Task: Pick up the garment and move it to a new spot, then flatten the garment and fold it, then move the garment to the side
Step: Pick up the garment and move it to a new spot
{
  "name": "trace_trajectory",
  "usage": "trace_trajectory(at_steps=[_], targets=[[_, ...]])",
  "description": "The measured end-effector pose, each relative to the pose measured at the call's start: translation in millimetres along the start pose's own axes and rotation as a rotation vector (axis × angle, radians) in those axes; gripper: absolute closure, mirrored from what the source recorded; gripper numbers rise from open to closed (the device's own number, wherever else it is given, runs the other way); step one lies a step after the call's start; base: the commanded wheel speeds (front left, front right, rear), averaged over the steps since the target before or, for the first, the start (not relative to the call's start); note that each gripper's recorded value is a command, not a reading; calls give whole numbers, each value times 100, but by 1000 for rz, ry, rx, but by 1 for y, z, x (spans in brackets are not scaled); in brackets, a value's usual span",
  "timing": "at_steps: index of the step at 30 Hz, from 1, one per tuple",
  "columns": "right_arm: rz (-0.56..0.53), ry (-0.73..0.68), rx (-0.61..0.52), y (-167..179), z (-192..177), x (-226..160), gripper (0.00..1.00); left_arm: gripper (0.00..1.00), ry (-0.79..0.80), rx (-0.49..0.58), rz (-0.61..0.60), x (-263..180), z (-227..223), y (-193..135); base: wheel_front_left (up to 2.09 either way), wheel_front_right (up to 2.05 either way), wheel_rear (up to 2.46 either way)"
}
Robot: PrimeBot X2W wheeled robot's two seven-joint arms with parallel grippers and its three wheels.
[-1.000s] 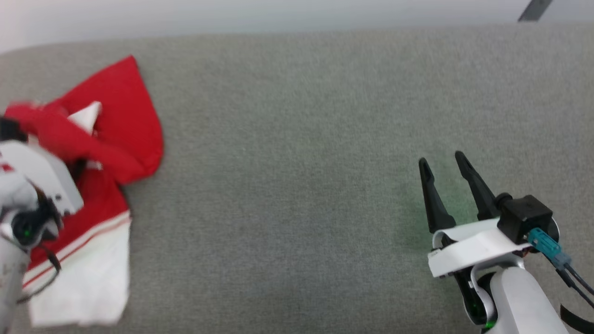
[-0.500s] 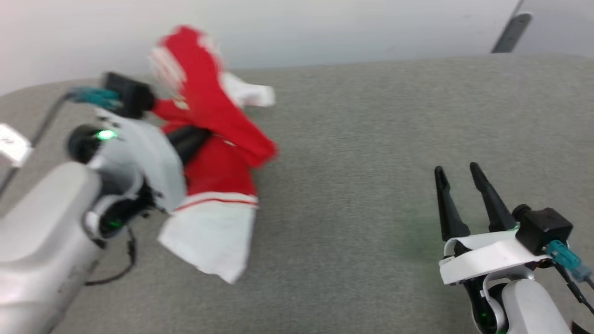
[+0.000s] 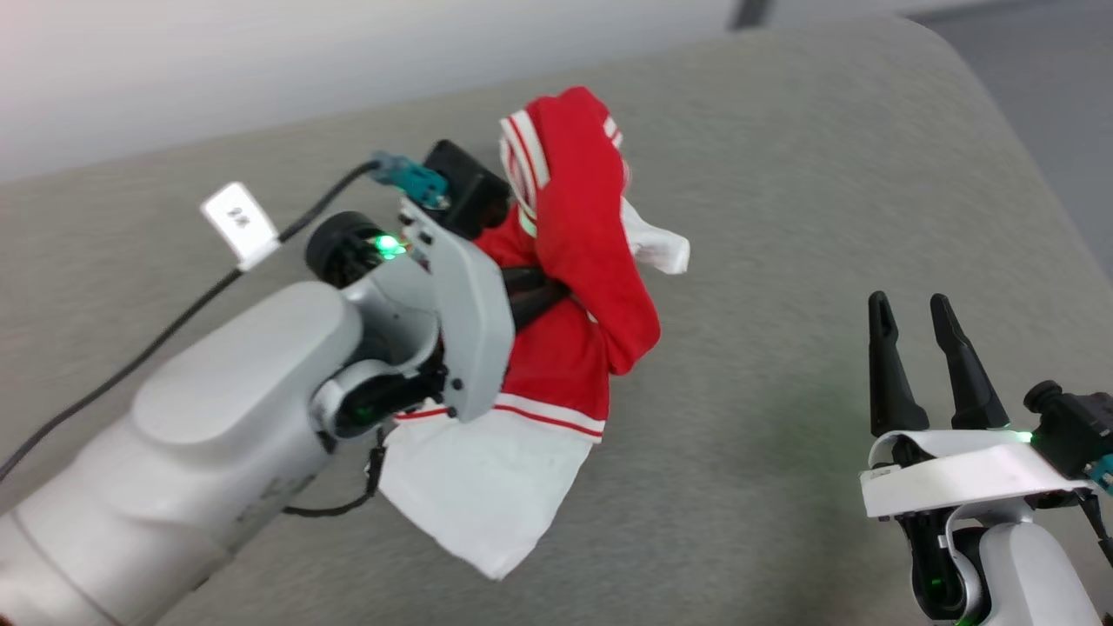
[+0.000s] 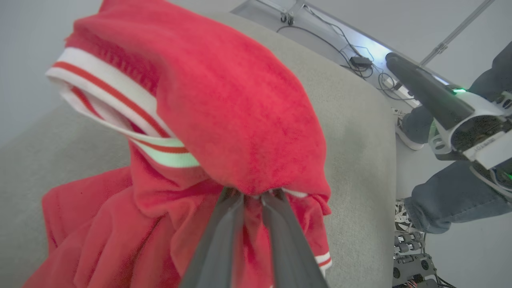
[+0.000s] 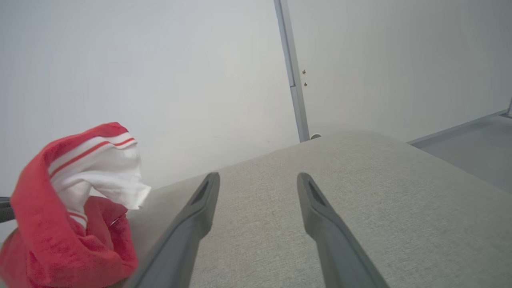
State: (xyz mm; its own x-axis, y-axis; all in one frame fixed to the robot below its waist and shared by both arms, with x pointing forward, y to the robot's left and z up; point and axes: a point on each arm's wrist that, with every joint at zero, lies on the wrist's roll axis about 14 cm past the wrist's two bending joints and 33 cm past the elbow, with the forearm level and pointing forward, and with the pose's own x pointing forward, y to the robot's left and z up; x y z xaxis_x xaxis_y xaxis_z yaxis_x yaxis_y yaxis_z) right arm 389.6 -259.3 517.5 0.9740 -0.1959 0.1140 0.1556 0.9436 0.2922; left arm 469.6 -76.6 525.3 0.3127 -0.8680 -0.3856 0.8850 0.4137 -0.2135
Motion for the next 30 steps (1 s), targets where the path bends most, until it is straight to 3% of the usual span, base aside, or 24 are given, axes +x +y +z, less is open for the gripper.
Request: trace_trajectory(at_steps=[11, 23, 24, 30], targets=[[-211, 0, -4, -65, 11, -34, 0, 100, 196, 0, -218, 85, -59, -36, 0, 0, 0], [-274, 54, -32, -82, -3, -36, 0, 100, 308, 10, -227, 127, -110, -13, 0, 0, 0], [-273, 56, -35, -82, -3, -35, 0, 94, 309, 18, -229, 129, -112, -13, 0, 0, 0], [-267, 68, -50, -81, -7, -34, 0, 15, 298, 42, -223, 131, -112, -11, 0, 0, 0]])
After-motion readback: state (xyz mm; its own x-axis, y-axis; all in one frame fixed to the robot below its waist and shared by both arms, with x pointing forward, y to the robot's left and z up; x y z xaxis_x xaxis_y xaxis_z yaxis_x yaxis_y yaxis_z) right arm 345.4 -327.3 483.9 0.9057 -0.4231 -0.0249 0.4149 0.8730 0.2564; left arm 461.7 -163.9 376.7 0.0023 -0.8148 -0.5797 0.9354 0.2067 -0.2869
